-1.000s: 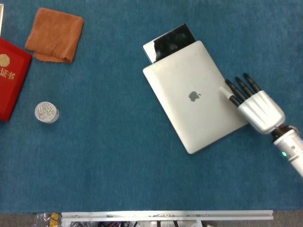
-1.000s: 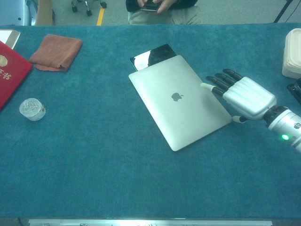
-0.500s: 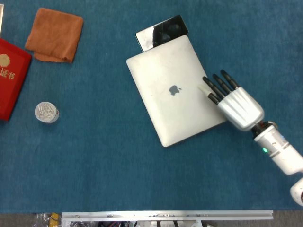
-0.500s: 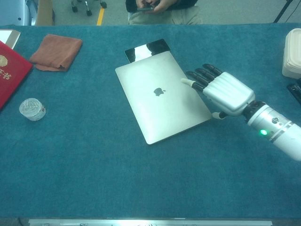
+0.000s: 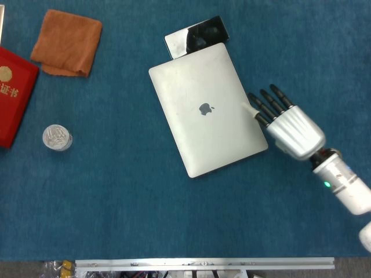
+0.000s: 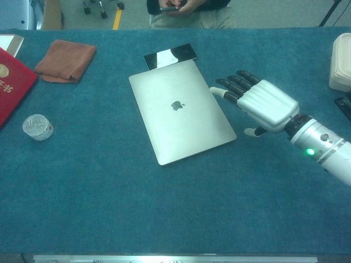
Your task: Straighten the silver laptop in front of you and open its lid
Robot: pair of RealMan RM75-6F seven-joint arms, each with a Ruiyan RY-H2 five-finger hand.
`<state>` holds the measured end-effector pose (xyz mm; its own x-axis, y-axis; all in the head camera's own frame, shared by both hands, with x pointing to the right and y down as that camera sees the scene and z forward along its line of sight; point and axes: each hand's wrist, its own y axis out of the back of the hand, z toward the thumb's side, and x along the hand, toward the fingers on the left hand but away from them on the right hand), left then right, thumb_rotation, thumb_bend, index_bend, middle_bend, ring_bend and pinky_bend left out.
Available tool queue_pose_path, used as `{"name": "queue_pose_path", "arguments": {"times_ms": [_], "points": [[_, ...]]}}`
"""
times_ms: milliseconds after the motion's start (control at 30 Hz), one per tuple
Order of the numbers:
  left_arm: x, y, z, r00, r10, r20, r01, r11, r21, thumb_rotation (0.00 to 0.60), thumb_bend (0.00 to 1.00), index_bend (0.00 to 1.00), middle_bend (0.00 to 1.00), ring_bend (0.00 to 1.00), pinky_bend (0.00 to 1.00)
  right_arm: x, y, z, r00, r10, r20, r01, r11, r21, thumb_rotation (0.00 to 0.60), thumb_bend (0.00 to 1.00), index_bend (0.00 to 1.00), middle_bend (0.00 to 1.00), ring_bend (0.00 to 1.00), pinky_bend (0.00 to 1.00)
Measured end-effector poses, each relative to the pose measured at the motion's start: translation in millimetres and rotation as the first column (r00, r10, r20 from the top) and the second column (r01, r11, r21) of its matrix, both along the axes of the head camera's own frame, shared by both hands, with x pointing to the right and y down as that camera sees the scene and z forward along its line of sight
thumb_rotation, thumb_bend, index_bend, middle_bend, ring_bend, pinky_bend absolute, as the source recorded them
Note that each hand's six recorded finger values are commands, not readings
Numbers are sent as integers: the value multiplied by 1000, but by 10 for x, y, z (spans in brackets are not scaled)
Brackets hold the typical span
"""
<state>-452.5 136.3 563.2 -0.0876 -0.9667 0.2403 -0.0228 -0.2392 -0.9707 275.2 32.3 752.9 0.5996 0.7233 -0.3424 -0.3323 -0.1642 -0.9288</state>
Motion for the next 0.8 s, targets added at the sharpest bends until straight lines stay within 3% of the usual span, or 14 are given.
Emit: {"name": "queue_pose_path", "arguments": {"times_ms": [300, 500, 800], "points": [[108, -30, -8, 1000, 29, -3, -29, 1000, 8, 600, 170, 0, 0, 0, 1, 118, -102, -83, 1000, 31, -2, -31, 999, 22, 600, 91, 0, 0, 0, 14], [100, -18, -37, 1000, 25, -1, -25, 1000, 15, 600, 170, 0, 0, 0, 1, 20, -104, -19, 1000, 1, -4, -1, 1000, 16, 600, 149, 0, 0, 0, 15], [72, 3, -31, 1000, 14, 2, -14, 1000, 8, 600, 170, 0, 0, 0, 1, -21, -99, 72, 1000, -18, -12, 18, 1000, 3, 600, 155, 0, 0, 0, 14]]}}
